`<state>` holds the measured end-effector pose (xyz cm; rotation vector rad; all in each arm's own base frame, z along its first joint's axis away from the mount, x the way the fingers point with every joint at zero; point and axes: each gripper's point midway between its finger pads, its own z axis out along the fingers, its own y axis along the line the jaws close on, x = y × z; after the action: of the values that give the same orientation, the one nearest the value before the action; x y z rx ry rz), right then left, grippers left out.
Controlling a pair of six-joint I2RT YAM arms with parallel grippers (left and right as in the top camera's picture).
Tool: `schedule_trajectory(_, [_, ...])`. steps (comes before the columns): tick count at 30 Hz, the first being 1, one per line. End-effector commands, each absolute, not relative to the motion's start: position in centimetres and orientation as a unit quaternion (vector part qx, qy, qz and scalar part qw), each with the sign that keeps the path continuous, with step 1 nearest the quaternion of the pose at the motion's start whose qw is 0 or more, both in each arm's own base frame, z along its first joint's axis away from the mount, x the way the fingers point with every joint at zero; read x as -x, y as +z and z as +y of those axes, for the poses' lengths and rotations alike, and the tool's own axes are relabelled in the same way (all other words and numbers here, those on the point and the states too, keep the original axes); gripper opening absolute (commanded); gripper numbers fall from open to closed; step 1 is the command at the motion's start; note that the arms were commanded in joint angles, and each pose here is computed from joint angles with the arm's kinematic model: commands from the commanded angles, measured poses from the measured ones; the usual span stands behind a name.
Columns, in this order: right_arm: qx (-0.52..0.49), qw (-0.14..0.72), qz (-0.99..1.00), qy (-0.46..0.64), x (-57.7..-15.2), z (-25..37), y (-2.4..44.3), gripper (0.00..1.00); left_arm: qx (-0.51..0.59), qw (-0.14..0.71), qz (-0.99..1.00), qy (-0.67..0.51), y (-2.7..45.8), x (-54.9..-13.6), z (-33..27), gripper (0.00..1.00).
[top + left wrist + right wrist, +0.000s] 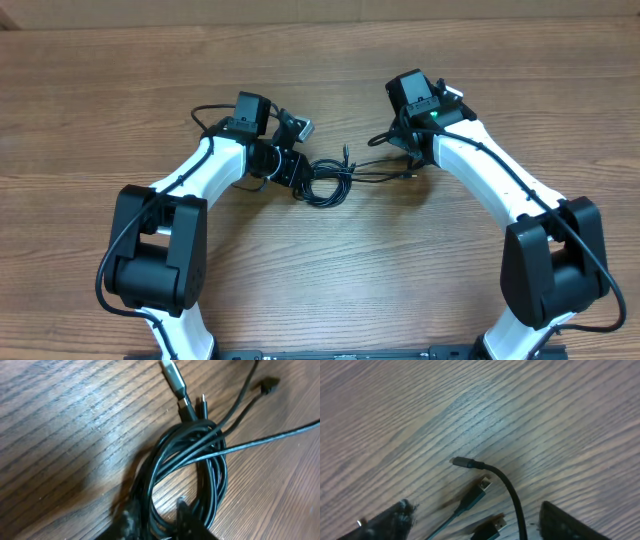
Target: Untangle cables
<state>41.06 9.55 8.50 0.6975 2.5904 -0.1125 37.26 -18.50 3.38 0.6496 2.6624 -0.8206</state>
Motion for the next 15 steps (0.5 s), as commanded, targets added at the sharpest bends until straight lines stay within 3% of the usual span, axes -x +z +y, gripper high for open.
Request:
schedule_trajectory(1, [-0.254, 0.229, 0.939, -0.048, -41.1, 9.2, 8.4, 0.88, -0.222, 0.139, 0.922, -0.285, 3.1, -37.5, -18.6, 0.36])
schedule_trajectory(5, [-0.253, 0.226, 0.940, -0.044, -41.0, 9.4, 8.4, 0.90, -0.225, 0.155, 0.921, -0.277, 3.2, -38.3, -18.5, 0.49])
schedule_trajectory(15, [-0.238, 0.173, 0.955, 0.034, -40.0, 12.4, 7.6, 0.89, -0.223, 0.157, 0.923, -0.272, 2.9, -38.4, -18.8, 0.49])
